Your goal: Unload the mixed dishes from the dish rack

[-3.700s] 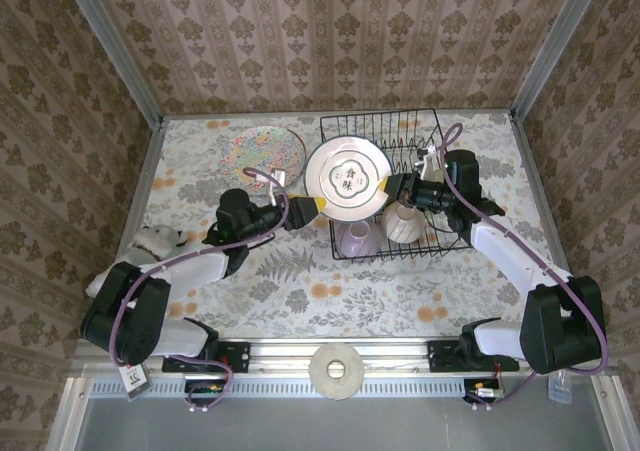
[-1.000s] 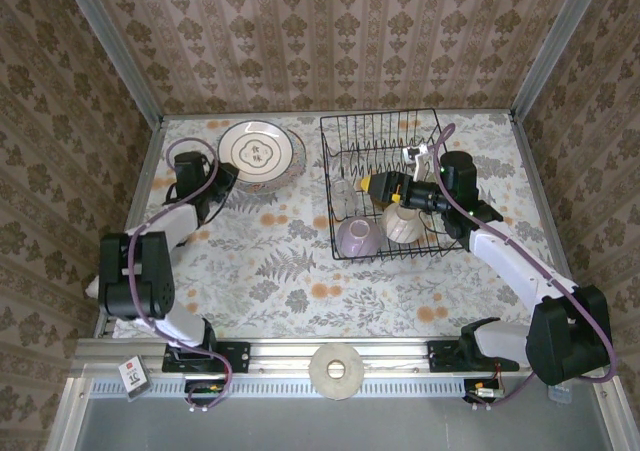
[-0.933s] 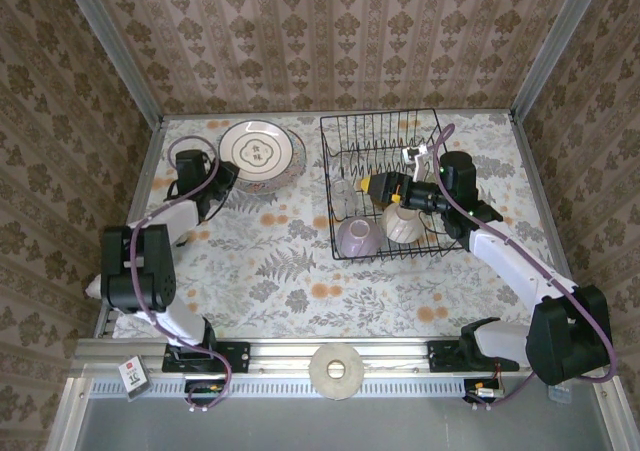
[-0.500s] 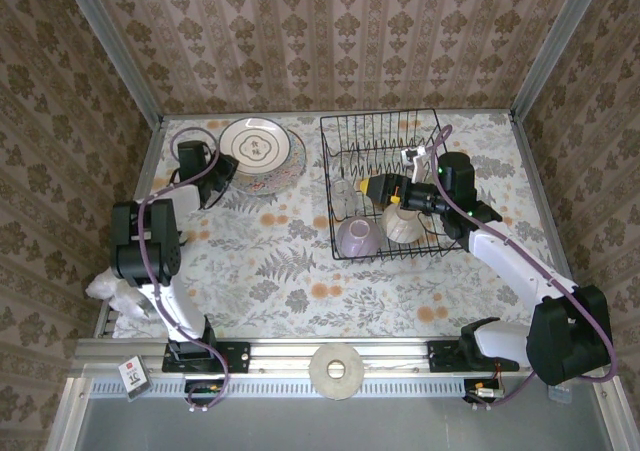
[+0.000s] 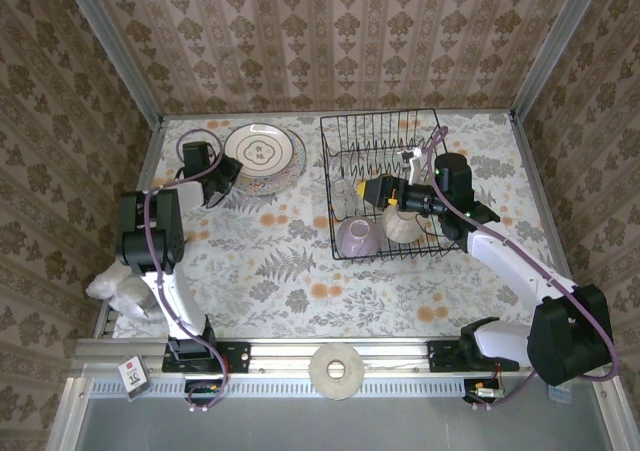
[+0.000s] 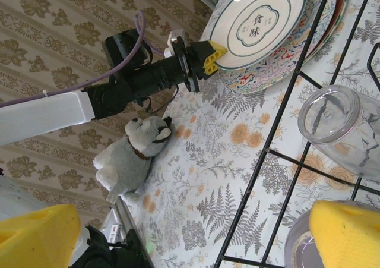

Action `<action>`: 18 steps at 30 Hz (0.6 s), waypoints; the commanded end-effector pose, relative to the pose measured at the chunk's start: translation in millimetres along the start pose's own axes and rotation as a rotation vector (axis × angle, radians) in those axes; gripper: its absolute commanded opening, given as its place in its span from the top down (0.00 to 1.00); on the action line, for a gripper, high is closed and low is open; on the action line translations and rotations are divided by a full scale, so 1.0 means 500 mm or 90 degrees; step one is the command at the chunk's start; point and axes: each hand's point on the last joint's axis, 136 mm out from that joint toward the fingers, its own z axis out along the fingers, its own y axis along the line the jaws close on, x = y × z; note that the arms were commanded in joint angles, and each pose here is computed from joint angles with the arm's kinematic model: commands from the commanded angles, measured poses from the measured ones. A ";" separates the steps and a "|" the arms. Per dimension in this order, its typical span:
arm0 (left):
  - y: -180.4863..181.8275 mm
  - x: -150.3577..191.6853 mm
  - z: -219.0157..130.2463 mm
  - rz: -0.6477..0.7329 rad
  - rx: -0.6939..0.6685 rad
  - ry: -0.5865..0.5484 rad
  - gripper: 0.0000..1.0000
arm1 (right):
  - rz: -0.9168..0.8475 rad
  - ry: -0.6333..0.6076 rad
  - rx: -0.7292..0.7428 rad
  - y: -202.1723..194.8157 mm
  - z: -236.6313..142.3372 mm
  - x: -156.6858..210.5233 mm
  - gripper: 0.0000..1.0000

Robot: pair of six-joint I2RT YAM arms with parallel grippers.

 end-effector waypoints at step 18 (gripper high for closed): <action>-0.026 -0.039 0.019 0.029 0.027 -0.006 0.76 | -0.032 -0.008 0.006 0.019 -0.004 -0.012 0.00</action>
